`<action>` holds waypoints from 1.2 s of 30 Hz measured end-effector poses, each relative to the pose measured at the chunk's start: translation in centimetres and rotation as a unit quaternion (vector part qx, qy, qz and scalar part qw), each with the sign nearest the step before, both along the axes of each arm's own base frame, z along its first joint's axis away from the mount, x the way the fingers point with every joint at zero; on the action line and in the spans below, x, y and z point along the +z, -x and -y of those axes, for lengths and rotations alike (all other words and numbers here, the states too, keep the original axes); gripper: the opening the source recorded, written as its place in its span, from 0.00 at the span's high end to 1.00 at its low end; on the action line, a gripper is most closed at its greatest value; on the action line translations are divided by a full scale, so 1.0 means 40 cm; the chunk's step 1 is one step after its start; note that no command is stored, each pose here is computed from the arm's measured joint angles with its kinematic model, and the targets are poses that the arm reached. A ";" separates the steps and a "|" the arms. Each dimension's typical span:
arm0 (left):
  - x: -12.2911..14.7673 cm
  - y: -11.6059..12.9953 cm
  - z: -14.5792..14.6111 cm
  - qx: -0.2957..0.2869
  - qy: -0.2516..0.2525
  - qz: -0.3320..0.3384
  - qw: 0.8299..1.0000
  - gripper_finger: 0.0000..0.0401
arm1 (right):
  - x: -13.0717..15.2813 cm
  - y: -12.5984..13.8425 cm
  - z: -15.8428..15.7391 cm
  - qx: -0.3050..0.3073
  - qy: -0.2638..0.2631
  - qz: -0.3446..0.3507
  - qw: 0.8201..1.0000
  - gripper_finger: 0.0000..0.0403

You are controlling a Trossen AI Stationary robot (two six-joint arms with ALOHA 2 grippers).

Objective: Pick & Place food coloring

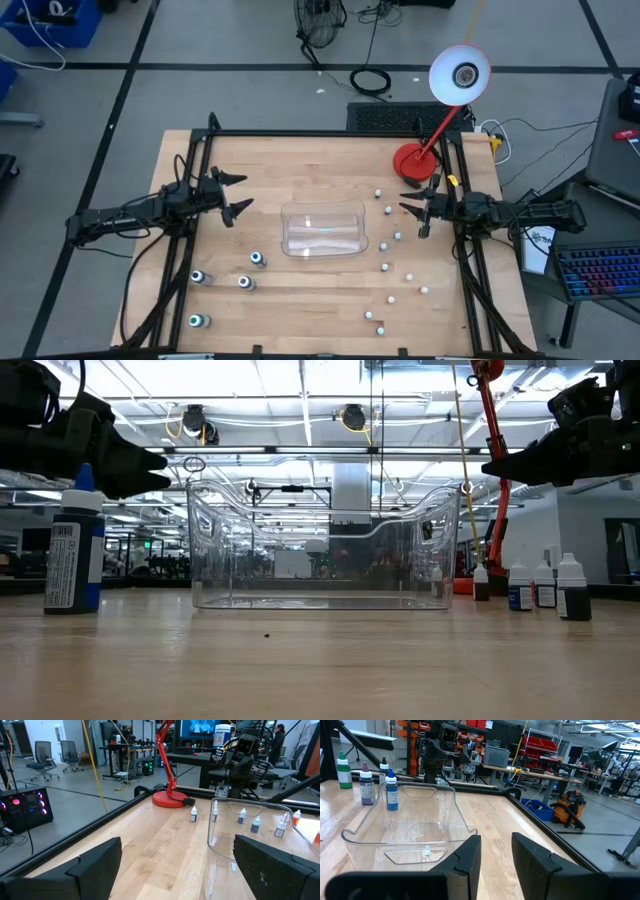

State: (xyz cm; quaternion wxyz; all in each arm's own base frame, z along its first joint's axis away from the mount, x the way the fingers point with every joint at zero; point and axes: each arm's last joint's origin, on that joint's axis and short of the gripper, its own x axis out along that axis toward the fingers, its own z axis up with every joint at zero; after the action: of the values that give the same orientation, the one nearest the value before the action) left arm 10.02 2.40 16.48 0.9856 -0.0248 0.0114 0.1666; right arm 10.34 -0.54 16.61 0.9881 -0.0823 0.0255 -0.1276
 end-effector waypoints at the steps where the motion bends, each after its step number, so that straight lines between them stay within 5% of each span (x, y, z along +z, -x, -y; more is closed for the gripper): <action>1: 0.000 0.000 0.000 0.000 0.000 0.000 1.000 0.06 | 0.000 0.000 0.000 0.000 0.000 0.000 1.000 0.75; 9: 0.000 0.000 0.000 0.000 0.000 0.000 1.000 0.06 | 0.015 0.000 -0.001 0.006 -0.012 0.033 0.999 0.75; 13: 0.000 0.000 0.000 0.000 0.000 0.000 1.000 0.06 | 0.031 0.000 -0.004 0.031 -0.110 0.089 0.989 0.75; 20: 0.000 0.000 0.000 0.000 0.000 0.000 1.000 0.06 | 0.045 0.002 -0.004 0.046 -0.326 0.165 0.930 0.75; 29: 0.000 0.000 0.000 0.000 0.000 0.000 1.000 0.06 | 0.046 0.003 0.001 0.016 -0.320 0.177 0.931 0.75; 31: 0.000 0.000 0.000 0.000 0.000 0.000 1.000 0.06 | 0.049 0.004 0.006 -0.011 -0.288 0.176 0.941 0.75; 33: 0.000 0.000 0.000 0.000 0.000 0.000 1.000 0.06 | 0.046 0.000 0.010 -0.040 -0.249 0.105 0.962 0.73; 36: 0.000 0.000 0.000 0.000 0.000 0.000 1.000 0.06 | 0.165 0.002 0.019 -0.080 -0.237 0.064 0.966 0.68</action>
State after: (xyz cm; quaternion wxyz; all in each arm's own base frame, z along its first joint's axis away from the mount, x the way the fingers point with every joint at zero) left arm 10.01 2.40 16.49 0.9856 -0.0248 0.0113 0.1670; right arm 10.28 -1.31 23.22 0.9655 0.1647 -0.0017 -0.2015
